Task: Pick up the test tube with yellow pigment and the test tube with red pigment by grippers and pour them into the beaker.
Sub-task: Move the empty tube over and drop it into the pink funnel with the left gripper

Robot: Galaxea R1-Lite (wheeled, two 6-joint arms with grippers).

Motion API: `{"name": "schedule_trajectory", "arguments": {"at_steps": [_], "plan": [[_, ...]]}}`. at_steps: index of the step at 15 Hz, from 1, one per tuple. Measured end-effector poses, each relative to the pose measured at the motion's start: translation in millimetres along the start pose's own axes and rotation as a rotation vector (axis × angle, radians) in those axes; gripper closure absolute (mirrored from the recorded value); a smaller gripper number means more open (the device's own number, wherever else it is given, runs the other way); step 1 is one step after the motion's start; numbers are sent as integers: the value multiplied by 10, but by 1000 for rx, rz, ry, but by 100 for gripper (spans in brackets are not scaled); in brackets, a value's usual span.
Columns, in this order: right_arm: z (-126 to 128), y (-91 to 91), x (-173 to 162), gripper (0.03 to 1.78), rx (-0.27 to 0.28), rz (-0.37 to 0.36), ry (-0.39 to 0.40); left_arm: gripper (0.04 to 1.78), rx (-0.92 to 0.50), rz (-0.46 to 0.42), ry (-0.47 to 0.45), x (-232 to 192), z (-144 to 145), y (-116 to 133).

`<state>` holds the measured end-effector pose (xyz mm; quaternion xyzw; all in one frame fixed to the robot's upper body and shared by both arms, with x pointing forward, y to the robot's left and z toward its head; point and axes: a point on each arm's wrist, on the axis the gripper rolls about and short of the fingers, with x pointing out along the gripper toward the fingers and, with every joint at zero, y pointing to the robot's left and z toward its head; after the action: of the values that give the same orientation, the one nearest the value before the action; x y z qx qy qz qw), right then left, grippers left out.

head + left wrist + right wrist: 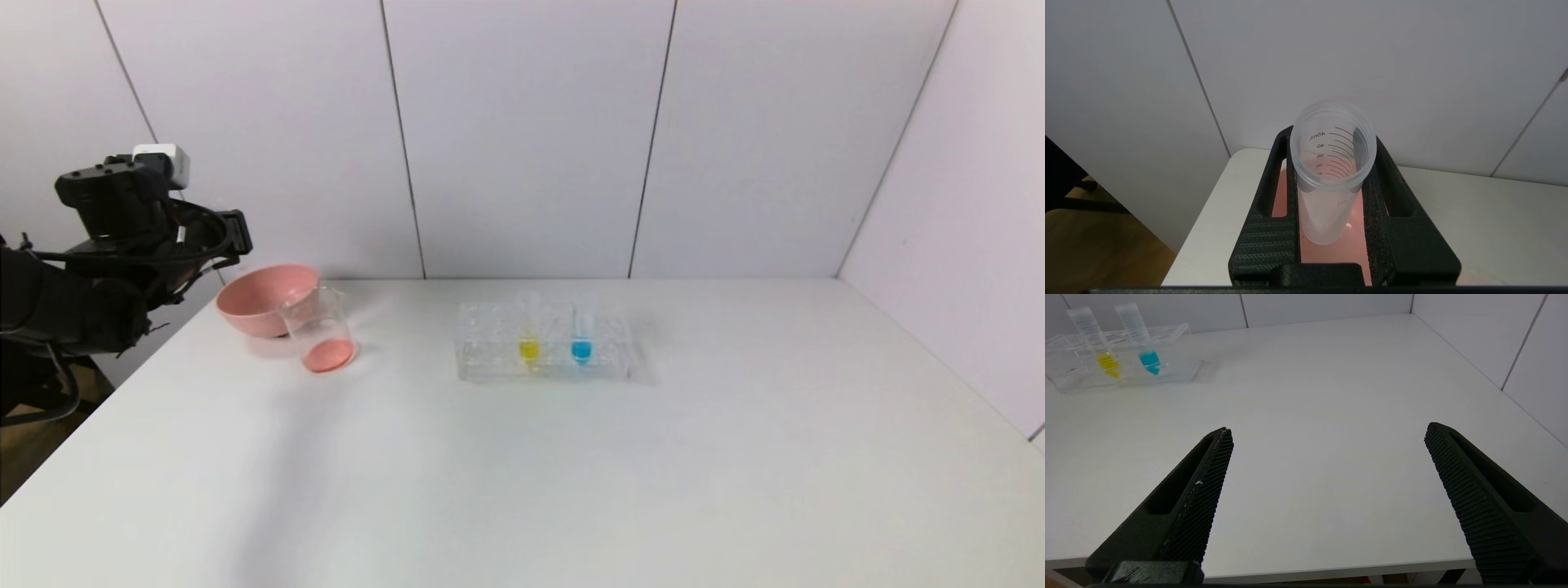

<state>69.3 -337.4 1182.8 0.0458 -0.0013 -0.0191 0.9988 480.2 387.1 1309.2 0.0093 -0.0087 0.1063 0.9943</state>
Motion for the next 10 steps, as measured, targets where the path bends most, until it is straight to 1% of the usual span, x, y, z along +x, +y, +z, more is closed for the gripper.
{"name": "schedule_trajectory", "arguments": {"at_steps": [4, 8, 10], "plan": [[0, 0, 0, 10, 0, 0, 0, 137, 2, 46, 10, 501, -220, -33], [0, 0, 0, 10, 0, 0, 0, 137, 7, 49, 52, 702, -478, -64], [0, 0, 0, 10, 0, 1, 0, 137, 8, 46, 64, 741, -551, -69]]}}
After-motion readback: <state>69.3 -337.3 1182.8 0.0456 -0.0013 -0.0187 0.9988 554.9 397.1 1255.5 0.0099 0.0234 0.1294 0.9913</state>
